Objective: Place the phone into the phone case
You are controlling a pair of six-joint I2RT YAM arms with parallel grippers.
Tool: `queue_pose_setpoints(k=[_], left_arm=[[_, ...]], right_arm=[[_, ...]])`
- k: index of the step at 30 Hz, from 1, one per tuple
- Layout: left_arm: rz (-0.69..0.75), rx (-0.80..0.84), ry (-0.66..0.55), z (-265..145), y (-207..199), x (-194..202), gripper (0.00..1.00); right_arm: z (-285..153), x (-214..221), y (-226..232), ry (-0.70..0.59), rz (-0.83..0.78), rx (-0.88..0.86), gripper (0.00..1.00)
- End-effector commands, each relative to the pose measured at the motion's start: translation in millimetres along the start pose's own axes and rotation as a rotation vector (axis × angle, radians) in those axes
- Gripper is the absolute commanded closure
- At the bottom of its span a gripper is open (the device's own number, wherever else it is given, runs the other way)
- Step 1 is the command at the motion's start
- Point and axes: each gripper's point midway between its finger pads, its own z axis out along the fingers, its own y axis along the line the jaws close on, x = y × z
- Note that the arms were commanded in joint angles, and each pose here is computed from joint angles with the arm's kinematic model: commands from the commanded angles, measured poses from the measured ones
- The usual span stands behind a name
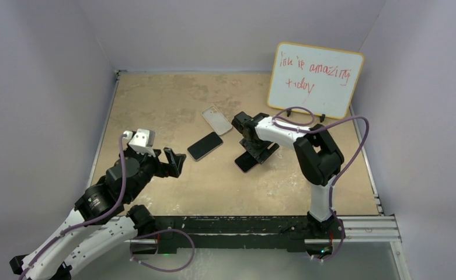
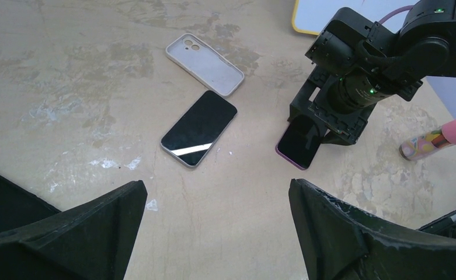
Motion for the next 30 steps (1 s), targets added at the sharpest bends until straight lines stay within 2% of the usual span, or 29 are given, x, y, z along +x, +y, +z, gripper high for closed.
queue_pose_setpoints(k=[1,4,9,13,20,24,30], left_arm=[[-0.025,-0.017,-0.025,-2,0,-11,0.04],[-0.043,-0.050,-0.013,1,4,-8,0.06],[-0.085,-0.120,0.032,10,8,0,0.09],[-0.084,-0.095,0.071,27,-8,0,0.11],[-0.043,-0.152,0.137,70,-25,-13,0.16],[-0.124,-0.101,0.208,106,-31,1,0.21],[-0.273,-0.126,0.265,162,5,21,0.29]], right_arm=[[9,3,-30,0.003,-0.037,0.090,0.23],[11,3,-39,0.001,-0.069,0.089,0.28],[11,0,-51,-0.012,-0.174,0.064,0.30],[6,-3,-53,-0.018,-0.292,-0.004,0.32],[0,-4,-57,-0.028,-0.446,-0.144,0.35],[-2,-3,-60,-0.033,-0.518,-0.199,0.36],[-3,3,-63,-0.027,-0.605,-0.291,0.38]])
